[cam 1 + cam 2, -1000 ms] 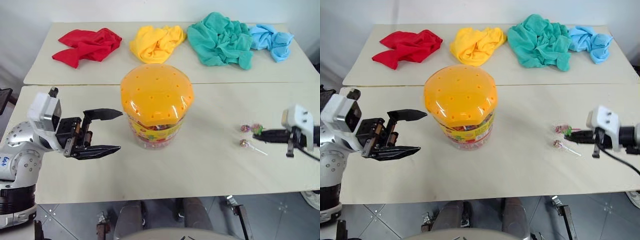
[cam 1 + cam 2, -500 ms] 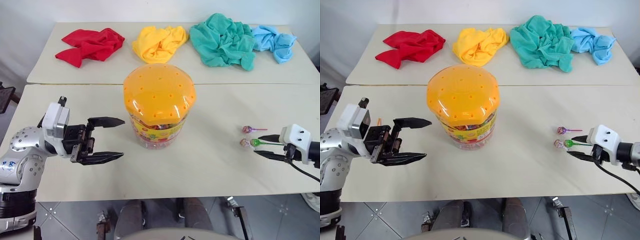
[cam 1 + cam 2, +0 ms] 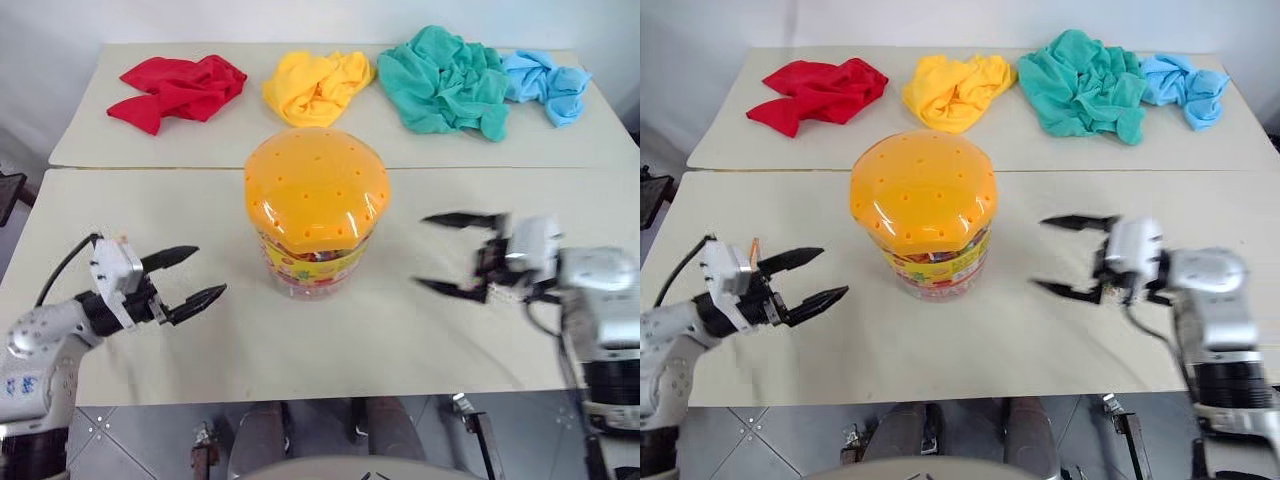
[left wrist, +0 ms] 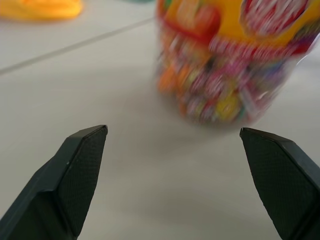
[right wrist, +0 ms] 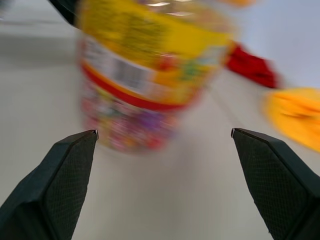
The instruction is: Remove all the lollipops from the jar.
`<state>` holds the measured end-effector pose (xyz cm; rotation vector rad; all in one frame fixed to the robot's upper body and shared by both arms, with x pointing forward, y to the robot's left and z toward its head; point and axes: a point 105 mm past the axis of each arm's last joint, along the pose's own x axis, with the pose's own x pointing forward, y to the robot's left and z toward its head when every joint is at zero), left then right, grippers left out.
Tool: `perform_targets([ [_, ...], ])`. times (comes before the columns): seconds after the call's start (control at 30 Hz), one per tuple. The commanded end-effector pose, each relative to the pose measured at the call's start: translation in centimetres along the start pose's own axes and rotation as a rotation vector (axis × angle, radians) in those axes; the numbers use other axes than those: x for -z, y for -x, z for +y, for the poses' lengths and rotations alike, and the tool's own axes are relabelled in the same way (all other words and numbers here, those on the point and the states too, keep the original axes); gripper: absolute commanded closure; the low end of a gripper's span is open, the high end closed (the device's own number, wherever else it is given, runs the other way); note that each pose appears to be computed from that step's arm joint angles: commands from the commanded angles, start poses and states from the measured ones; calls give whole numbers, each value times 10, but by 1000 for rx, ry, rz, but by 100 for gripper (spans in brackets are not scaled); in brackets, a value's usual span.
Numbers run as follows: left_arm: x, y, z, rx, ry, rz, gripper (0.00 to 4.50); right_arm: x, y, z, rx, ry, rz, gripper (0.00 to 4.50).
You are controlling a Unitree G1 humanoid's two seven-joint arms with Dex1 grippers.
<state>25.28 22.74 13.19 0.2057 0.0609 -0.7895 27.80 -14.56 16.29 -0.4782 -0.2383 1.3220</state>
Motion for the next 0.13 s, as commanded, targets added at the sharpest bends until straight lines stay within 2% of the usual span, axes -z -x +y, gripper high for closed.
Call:
perform_targets([
  [0.03, -7, 1, -8, -96, -60, -23, 0, 10, -14, 13, -36, 24, 25, 3],
  [0.13, -12, 4, -13, -165, -97, -31, 0, 11, -15, 15, 18, 23, 17, 3],
])
